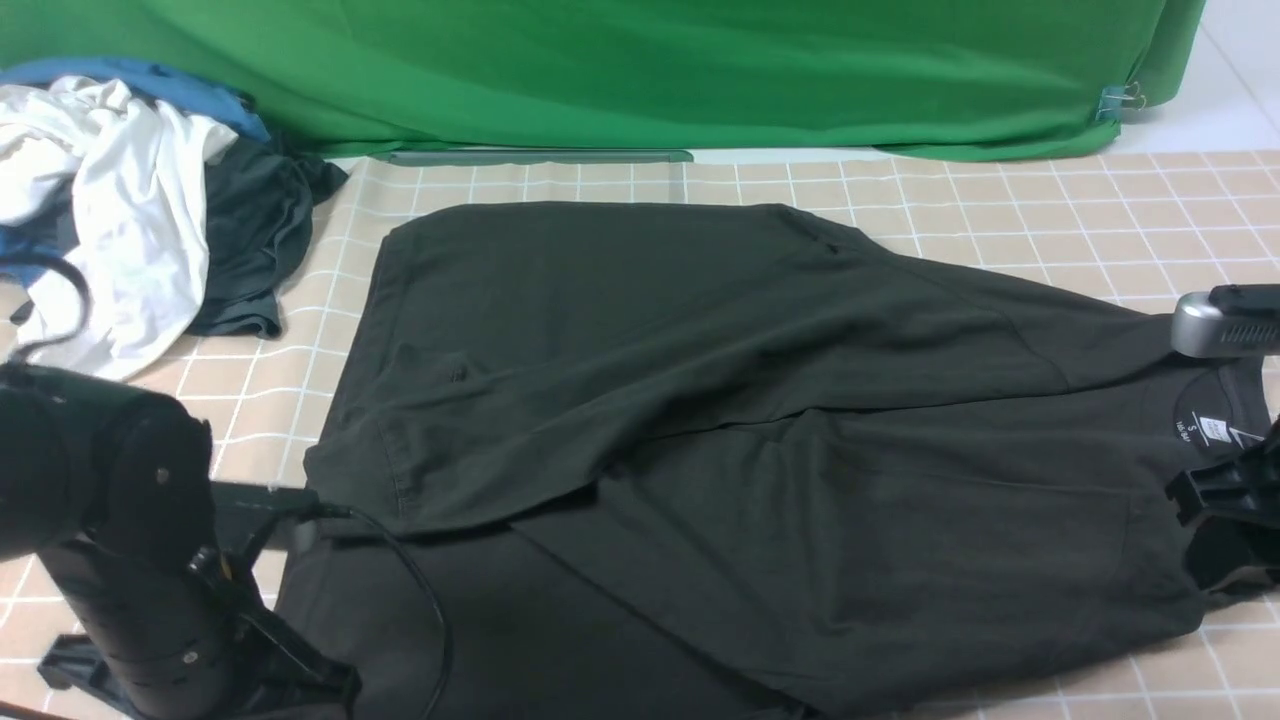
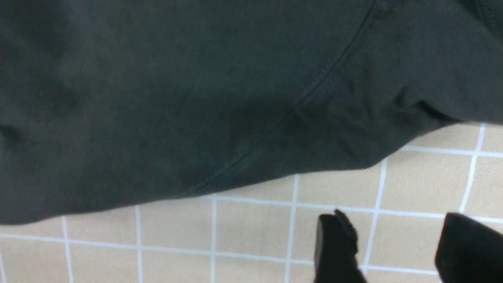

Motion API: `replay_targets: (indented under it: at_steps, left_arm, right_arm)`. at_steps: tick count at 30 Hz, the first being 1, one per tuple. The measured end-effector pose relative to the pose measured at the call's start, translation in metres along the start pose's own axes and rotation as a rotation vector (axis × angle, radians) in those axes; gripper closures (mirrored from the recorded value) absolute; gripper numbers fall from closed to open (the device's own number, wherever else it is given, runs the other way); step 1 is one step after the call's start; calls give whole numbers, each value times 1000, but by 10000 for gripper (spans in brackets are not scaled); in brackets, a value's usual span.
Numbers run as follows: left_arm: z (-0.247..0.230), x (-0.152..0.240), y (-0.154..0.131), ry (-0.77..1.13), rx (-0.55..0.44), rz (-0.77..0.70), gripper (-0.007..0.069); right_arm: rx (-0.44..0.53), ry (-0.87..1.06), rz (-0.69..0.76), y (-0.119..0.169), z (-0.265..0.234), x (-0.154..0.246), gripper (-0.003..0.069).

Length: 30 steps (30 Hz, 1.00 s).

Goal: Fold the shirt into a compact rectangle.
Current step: 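Grasp the near edge of the shirt at its hem and shoulder corners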

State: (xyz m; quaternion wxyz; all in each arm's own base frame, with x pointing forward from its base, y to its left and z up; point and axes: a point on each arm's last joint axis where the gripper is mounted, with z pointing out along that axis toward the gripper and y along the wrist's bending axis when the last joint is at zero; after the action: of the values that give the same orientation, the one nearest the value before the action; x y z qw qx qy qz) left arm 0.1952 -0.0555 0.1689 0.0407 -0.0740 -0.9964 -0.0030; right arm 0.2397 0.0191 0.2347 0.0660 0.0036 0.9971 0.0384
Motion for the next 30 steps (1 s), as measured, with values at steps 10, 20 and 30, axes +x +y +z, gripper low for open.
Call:
replay_targets:
  at_steps: [10, 20, 30]
  left_arm:
    - [-25, 7, 1, -126, 12, 4, 606]
    - [-26, 8, 1, -134, 15, -3, 606]
    - [-31, 6, 1, -140, 12, -2, 606]
  right_arm:
    - [14, 137, 44, -3, 47, -14, 93]
    - [14, 183, 68, -4, 79, -22, 153]
    - [25, 222, -48, -5, 66, -14, 590]
